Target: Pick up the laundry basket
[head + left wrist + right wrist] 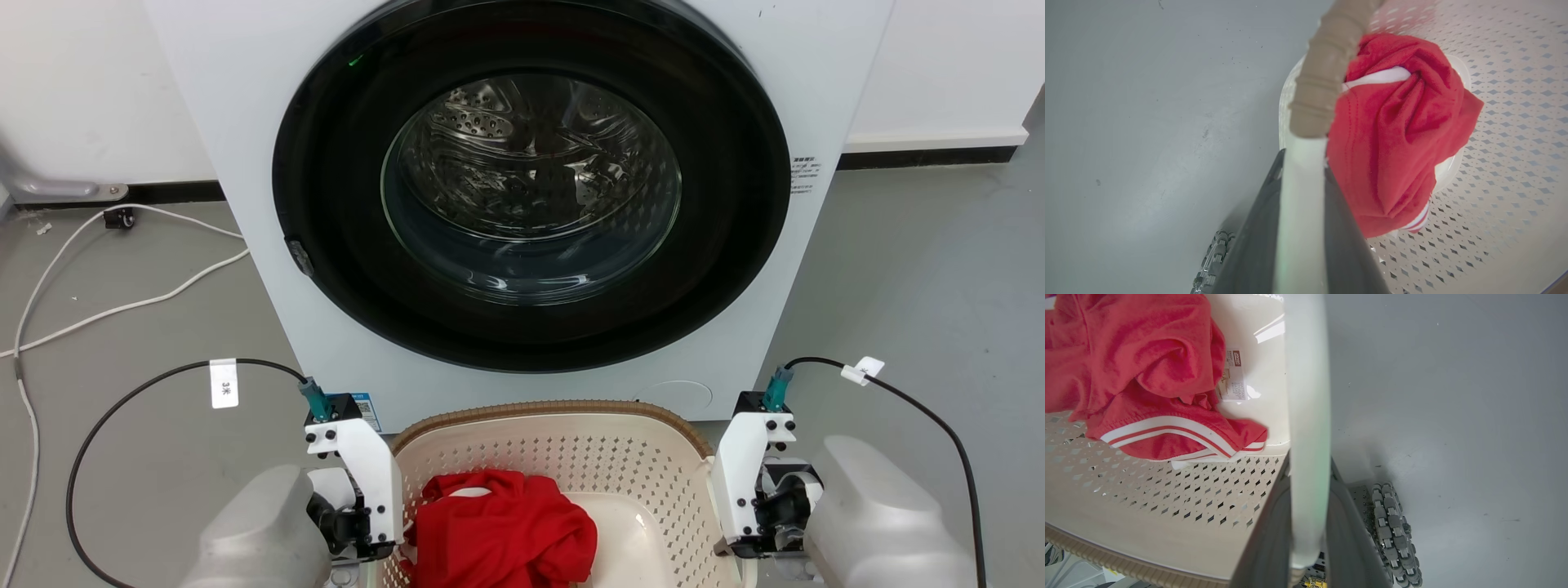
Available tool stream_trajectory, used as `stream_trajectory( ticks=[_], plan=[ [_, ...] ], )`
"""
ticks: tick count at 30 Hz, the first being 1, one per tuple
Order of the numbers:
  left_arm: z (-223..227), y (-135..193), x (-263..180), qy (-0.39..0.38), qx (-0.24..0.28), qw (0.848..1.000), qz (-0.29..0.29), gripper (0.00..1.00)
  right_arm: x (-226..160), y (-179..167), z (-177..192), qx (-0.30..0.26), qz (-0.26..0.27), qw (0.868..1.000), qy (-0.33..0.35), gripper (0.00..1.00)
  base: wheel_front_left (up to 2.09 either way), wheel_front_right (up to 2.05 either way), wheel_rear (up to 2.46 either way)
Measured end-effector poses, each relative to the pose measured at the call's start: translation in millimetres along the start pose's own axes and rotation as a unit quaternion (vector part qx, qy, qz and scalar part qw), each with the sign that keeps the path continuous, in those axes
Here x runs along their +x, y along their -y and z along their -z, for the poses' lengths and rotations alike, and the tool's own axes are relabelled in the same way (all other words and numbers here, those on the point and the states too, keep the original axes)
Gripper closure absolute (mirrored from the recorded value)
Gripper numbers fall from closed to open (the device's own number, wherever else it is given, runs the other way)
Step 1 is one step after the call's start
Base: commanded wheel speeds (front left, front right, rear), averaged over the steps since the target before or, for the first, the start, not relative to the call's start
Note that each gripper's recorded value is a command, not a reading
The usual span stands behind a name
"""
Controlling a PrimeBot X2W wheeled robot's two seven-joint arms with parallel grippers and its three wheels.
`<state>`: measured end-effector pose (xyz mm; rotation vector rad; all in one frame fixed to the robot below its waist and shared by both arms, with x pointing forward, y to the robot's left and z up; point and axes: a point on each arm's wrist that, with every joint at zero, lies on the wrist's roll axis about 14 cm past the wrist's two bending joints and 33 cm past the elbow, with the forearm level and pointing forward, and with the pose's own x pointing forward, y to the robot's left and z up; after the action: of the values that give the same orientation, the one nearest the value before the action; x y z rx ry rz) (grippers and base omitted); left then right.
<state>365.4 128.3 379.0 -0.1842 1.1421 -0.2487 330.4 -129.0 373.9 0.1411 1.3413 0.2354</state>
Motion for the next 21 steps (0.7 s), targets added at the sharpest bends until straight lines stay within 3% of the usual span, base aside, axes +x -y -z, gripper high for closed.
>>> stream_trajectory(
  ticks=[21],
  plan=[
    [4.7, -0.6, 1.4, -0.005, -0.002, 1.0, 0.0, 1.0, 0.2, 0.3, 1.1, -0.001, 0.002, 1.0, -0.006, 1.0, 0.0, 0.0, 0.0]
  ],
)
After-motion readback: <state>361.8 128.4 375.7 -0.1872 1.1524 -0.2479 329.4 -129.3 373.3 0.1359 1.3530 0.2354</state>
